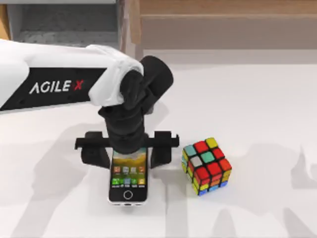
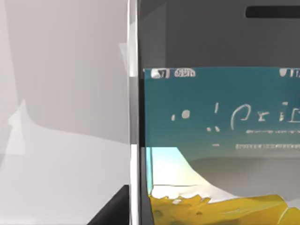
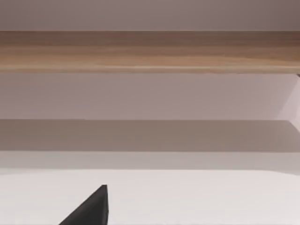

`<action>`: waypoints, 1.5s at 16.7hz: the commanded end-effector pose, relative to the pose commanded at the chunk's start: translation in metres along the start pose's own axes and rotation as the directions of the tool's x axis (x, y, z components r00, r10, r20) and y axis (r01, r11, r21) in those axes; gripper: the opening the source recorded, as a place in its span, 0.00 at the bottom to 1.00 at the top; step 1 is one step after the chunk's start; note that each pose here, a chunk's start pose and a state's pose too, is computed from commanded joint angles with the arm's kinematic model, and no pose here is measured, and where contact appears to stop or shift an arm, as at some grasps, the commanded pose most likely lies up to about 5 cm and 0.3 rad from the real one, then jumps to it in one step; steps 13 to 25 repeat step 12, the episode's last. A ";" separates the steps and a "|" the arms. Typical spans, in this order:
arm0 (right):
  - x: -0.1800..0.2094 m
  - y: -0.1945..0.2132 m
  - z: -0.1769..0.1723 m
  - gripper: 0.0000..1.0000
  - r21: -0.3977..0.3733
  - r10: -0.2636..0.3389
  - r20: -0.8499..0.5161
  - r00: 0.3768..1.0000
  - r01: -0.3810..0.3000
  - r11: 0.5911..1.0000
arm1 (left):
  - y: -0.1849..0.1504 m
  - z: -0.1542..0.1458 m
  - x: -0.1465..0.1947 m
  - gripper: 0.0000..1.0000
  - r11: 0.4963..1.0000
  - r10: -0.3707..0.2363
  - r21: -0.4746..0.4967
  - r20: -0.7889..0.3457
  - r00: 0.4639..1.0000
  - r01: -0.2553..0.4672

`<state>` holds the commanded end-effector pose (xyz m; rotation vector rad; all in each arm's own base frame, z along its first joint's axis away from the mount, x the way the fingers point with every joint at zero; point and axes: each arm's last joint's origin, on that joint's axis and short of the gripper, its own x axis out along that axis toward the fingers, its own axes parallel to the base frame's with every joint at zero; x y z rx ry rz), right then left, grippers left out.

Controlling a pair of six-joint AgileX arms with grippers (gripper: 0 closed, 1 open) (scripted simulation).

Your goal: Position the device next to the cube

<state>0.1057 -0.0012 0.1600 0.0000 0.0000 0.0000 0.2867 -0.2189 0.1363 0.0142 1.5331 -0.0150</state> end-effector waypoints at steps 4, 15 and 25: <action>0.000 0.000 0.000 1.00 0.000 0.000 0.000 1.000 0.000 1.000 | 0.000 0.000 0.000 0.83 1.000 0.000 0.000 0.000 1.000 0.000; 0.000 0.000 0.000 1.00 0.000 0.000 0.000 1.000 0.000 1.000 | 0.000 0.000 0.000 1.00 1.000 0.000 0.000 0.000 1.000 0.000; 0.000 0.000 0.000 1.00 0.000 0.000 0.000 1.000 0.000 1.000 | 0.000 0.000 0.000 1.00 1.000 0.000 0.000 0.000 1.000 0.000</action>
